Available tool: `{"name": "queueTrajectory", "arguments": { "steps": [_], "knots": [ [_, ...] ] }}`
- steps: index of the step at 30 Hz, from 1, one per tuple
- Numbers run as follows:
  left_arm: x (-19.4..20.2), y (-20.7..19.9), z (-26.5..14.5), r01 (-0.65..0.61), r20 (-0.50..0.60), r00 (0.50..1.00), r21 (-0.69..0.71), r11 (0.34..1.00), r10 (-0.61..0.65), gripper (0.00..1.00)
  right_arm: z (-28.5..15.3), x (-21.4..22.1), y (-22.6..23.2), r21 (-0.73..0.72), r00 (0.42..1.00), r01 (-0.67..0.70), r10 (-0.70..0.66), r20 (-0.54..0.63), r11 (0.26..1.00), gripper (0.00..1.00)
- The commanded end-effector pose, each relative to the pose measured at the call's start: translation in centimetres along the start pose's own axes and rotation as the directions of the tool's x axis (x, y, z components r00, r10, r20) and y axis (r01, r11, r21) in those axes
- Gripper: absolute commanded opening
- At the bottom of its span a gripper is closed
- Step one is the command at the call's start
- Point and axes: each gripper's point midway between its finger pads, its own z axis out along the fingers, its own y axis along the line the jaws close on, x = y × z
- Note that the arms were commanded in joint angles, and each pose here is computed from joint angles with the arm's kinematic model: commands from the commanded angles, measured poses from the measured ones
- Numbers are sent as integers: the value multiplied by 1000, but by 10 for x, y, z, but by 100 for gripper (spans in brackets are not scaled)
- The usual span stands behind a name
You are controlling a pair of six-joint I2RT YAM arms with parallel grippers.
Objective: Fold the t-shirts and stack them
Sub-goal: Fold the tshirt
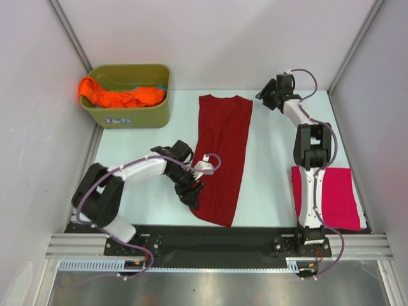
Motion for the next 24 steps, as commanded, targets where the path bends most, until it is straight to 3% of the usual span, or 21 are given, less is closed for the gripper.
{"name": "queueTrajectory", "arguments": {
  "steps": [1, 2, 5, 8, 9, 10, 14, 18, 24],
  "knots": [
    [2, -9, -38, -167, -23, 986, -45, 985, 166, 68, -88, -8, 85, -84, 968, 244, -238, 75, 966, 56],
    [16, -16, -43, -161, -74, 985, -23, 987, 159, 70, -112, 1, 102, -123, 962, 270, -264, 67, 955, 56],
    [40, -21, -55, -204, -128, 971, 5, 979, 203, 73, -136, 84, 103, -203, 951, 276, -298, -84, 939, 49],
    [38, -12, -63, -210, -52, 977, -33, 977, 209, 75, -163, 159, 121, -343, 927, 219, -305, -219, 913, 36],
    [35, -8, -65, -214, -32, 977, -56, 975, 212, 80, -165, 182, 121, -357, 910, 211, -316, -267, 910, 31],
    [34, -3, -67, -213, -9, 977, -89, 973, 213, 80, -167, 203, 116, -359, 894, 201, -320, -313, 912, 22],
    [29, 8, -64, -223, 35, 973, -130, 966, 229, 80, -179, 285, 125, -417, 818, 178, -370, -440, 891, 11],
    [43, 3, -57, -205, 28, 977, -112, 972, 209, 82, -177, 317, 91, -323, 786, 188, -339, -517, 928, 4],
    [45, 6, -61, -217, 23, 974, -156, 963, 224, 83, -186, 321, 47, -178, 789, 248, -305, -534, 952, 0]
  ]
}}
